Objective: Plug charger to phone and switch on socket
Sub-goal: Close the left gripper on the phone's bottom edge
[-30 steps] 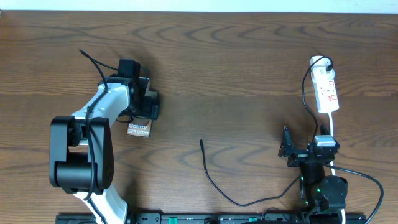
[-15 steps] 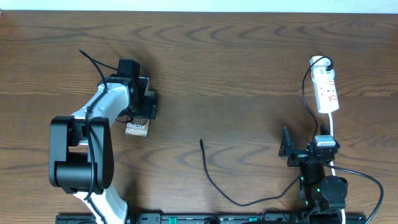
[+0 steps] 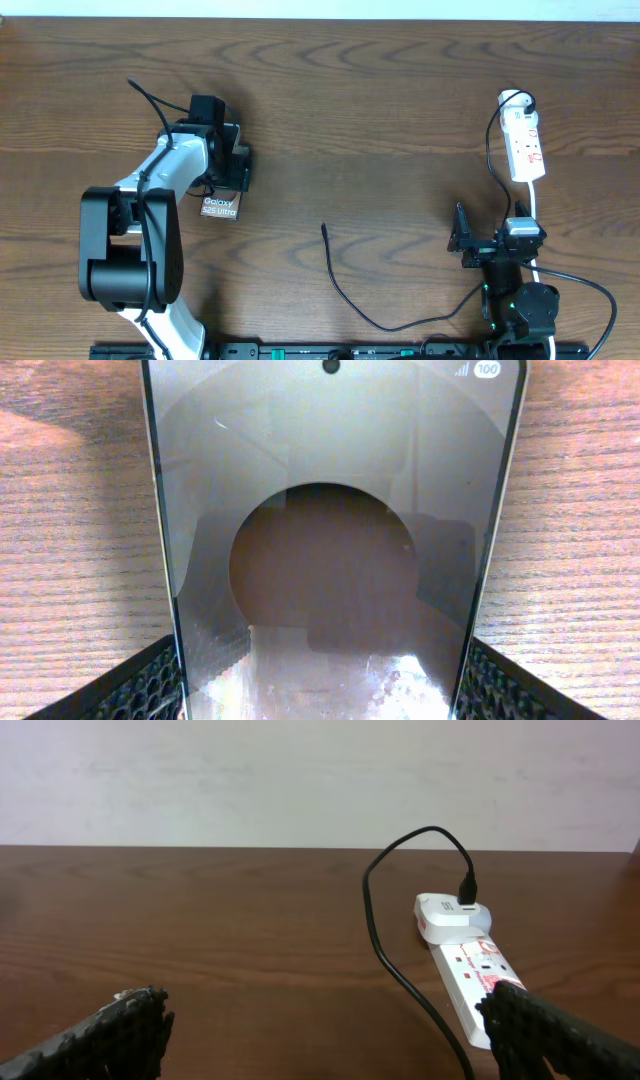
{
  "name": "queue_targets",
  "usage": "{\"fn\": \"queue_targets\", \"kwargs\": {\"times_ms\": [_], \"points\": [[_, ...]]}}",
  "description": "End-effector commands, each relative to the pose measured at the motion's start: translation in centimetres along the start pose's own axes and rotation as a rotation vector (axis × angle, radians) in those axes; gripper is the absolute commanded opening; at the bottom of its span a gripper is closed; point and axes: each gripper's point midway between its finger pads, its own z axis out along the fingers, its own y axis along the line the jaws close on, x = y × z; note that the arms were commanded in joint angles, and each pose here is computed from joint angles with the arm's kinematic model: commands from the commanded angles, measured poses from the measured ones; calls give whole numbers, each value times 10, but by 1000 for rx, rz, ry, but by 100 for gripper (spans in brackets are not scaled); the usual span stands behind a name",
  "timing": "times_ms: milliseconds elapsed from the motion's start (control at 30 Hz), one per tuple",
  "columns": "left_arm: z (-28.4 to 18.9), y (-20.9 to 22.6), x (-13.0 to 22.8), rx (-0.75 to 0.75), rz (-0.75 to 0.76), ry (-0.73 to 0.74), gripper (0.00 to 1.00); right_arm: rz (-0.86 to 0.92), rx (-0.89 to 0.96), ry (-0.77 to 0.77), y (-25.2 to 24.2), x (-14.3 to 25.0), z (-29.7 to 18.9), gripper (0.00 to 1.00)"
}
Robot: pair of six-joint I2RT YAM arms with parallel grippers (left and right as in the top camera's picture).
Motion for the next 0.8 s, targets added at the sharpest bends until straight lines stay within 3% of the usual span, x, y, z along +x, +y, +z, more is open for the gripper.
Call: {"fn": "queue_targets", "kwargs": {"times_ms": [0, 167, 333, 400, 467, 767], "points": [[12, -3, 12, 13, 11, 46, 72, -11, -2, 0, 1, 0, 0, 99], [12, -3, 12, 13, 11, 46, 62, -11, -2, 0, 1, 0, 0, 99], [12, -3, 12, 13, 11, 46, 42, -11, -2, 0, 1, 0, 0, 99], [12, -3, 12, 13, 11, 46, 29, -11, -2, 0, 1, 0, 0, 99], [12, -3, 12, 13, 11, 46, 9, -11, -2, 0, 1, 0, 0, 99], [11, -2, 11, 12, 11, 45, 7, -11, -2, 0, 1, 0, 0, 99]]}}
